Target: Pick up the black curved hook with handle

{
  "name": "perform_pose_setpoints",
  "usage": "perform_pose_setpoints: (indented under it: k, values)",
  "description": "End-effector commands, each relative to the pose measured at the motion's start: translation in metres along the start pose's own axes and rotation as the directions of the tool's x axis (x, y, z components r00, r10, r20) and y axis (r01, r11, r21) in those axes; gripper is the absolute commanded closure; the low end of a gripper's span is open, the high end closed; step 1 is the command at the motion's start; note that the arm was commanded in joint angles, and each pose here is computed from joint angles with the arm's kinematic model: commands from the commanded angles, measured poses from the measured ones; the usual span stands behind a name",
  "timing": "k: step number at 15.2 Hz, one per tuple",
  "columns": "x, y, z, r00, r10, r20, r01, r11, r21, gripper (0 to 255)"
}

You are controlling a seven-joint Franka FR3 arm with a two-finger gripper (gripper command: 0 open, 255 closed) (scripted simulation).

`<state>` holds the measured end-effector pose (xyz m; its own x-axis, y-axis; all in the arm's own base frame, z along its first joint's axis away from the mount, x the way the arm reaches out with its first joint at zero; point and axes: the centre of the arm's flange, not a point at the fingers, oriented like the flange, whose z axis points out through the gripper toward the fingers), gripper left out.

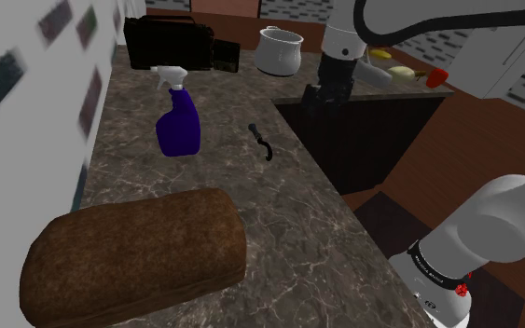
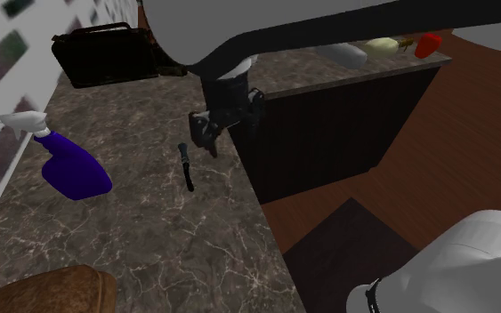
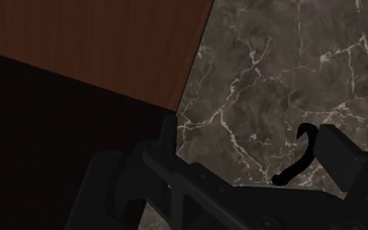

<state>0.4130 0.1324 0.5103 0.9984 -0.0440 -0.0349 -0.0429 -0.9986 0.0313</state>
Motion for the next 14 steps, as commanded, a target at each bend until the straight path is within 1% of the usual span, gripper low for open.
perform_pose_setpoints:
  k: [1,6,12,14]
  values:
    - [0.018,-0.013,0.013,0.999,0.035,-0.004,-0.035,0.999,0.006,0]
    - [0.067,-0.043,0.043,0.993,0.118,-0.01,-0.118,0.993,0.017,0]
    - [0.129,-0.073,0.078,0.976,0.216,-0.017,-0.215,0.976,0.031,0]
    - [0.136,-0.076,0.087,0.974,0.227,-0.018,-0.226,0.974,0.033,0]
